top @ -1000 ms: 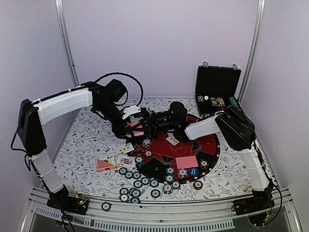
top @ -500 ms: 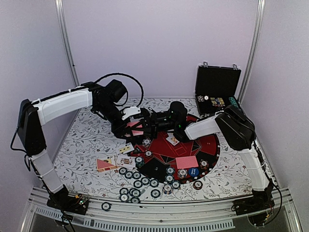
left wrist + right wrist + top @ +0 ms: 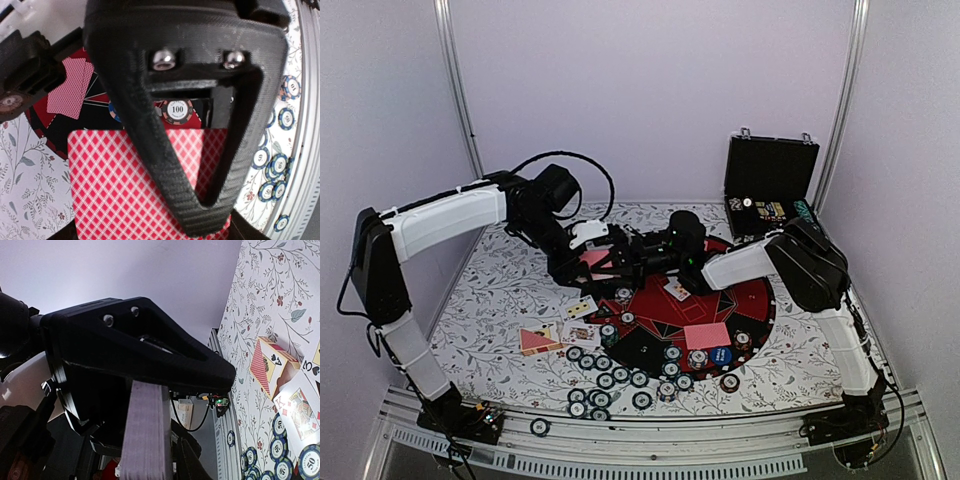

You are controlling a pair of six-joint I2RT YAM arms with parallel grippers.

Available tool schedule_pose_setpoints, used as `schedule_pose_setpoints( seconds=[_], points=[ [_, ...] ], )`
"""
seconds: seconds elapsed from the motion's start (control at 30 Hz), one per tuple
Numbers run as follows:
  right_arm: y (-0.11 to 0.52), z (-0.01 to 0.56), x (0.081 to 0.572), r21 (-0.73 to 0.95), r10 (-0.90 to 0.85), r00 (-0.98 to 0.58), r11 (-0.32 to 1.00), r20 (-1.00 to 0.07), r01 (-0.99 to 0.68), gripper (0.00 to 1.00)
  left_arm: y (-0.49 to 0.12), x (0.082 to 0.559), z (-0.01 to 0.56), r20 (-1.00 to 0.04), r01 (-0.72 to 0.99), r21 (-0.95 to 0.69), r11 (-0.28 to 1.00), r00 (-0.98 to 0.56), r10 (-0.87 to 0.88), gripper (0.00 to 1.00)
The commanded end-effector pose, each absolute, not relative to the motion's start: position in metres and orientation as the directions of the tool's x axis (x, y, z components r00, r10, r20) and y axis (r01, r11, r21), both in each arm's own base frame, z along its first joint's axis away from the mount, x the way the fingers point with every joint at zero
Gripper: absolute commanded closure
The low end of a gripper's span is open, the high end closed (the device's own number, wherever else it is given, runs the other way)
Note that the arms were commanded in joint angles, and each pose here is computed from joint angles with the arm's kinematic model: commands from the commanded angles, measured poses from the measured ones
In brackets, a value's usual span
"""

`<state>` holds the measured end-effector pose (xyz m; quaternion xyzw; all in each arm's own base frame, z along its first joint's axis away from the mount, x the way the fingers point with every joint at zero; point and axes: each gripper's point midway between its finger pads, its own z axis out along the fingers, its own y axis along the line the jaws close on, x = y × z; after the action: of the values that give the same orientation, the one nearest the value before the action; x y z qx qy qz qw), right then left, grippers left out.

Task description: Distribute texas hold em gaming equipment

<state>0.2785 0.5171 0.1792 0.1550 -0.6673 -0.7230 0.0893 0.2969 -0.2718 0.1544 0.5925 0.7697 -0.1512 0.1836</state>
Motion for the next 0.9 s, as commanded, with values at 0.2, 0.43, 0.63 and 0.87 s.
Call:
schedule_pose_setpoints(
  seconds=[0.2, 0.43, 0.63, 0.87],
  points=[
    [0.519, 0.186, 0.273, 0.99, -0.355, -0.925, -0.091, -0.133, -0.107, 0.83, -0.273, 0.296, 0.186, -0.542, 0.974, 0.069, 0.216, -0.145, 0.828, 0.13],
    [0.521, 0.186, 0.273, 0.99, -0.356, -0.924, -0.089, -0.138, -0.113, 0.84, -0.277, 0.29, 0.184, -0.541, 0.983, 0.058, 0.176, -0.117, 0.833, 0.0],
    [0.522, 0.187, 0.272, 0.989, -0.36, -0.922, -0.089, -0.142, -0.117, 0.85, -0.272, 0.283, 0.164, -0.485, 0.987, 0.024, 0.158, -0.127, 0.865, 0.0],
    [0.524, 0.188, 0.27, 0.989, -0.367, -0.919, -0.093, -0.145, -0.119, 0.86, -0.27, 0.293, 0.156, -0.453, 0.983, 0.046, 0.177, -0.137, 0.881, 0.01]
  ],
)
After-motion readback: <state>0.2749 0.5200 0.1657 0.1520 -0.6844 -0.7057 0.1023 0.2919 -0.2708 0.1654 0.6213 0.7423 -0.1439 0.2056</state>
